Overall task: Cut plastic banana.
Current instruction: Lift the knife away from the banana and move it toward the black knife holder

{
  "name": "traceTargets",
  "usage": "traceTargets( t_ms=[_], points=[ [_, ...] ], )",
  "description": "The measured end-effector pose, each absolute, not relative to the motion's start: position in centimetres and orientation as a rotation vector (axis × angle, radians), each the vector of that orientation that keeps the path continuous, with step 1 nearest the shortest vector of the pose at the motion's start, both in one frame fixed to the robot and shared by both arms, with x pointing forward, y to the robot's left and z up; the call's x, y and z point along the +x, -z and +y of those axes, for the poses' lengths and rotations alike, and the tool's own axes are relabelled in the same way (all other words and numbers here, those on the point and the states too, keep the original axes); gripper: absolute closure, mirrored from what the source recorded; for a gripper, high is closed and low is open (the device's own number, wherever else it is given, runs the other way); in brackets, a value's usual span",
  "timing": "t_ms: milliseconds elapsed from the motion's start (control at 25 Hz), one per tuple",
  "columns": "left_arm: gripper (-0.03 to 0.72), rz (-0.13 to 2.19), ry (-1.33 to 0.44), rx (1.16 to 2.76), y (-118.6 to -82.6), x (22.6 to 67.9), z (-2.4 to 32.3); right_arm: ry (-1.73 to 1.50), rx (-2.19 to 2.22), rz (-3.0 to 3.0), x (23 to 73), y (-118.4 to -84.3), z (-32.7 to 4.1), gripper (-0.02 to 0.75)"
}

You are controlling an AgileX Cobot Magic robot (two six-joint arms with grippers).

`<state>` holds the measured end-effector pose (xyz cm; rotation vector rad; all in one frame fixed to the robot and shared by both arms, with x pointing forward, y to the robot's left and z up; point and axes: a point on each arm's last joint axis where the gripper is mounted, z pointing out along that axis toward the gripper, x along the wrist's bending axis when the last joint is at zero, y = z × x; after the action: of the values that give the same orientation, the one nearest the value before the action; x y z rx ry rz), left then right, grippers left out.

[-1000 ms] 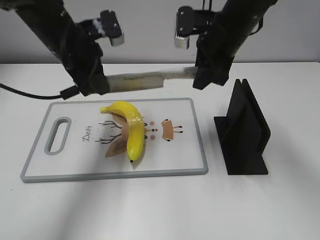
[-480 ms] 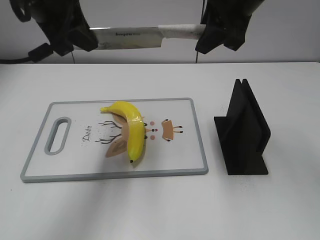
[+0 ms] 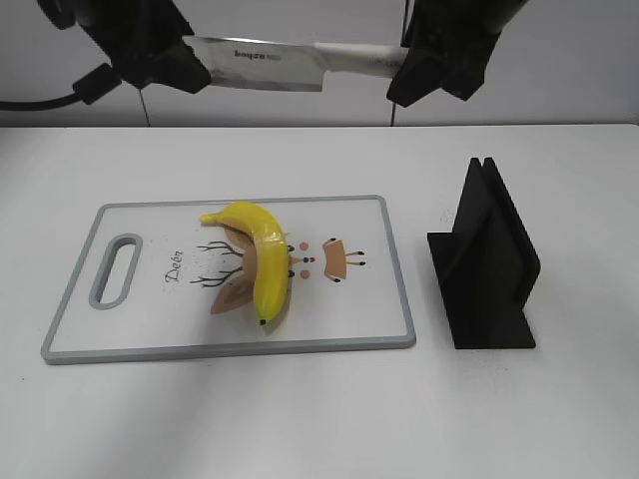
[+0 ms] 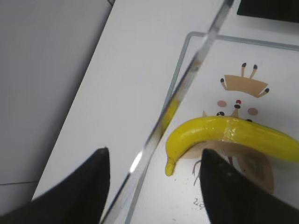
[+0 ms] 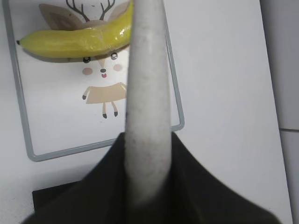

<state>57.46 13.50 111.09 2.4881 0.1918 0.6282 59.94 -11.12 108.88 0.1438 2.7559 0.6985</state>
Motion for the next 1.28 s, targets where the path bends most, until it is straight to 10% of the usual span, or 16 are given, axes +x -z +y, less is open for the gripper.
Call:
traceTargets(
  t_ms=[320,680,1280],
  points=[
    [0.05,0.298,-0.81,2.337,-113.3,57.9,13.8,-0.677,0.171,2.75,60.1,-108.8,-11.4,0.57],
    [0.072,0.97,-0.842,2.271,-114.3,57.5,17.3,-0.656,0.935,2.686,59.9,-109.3,-12.4,0.57],
    [0.103,1.721,-0.319,2.25,-112.1,53.8,24.1,-0.518,1.627,2.541,57.7,-109.8,-13.9,0.57]
  ],
)
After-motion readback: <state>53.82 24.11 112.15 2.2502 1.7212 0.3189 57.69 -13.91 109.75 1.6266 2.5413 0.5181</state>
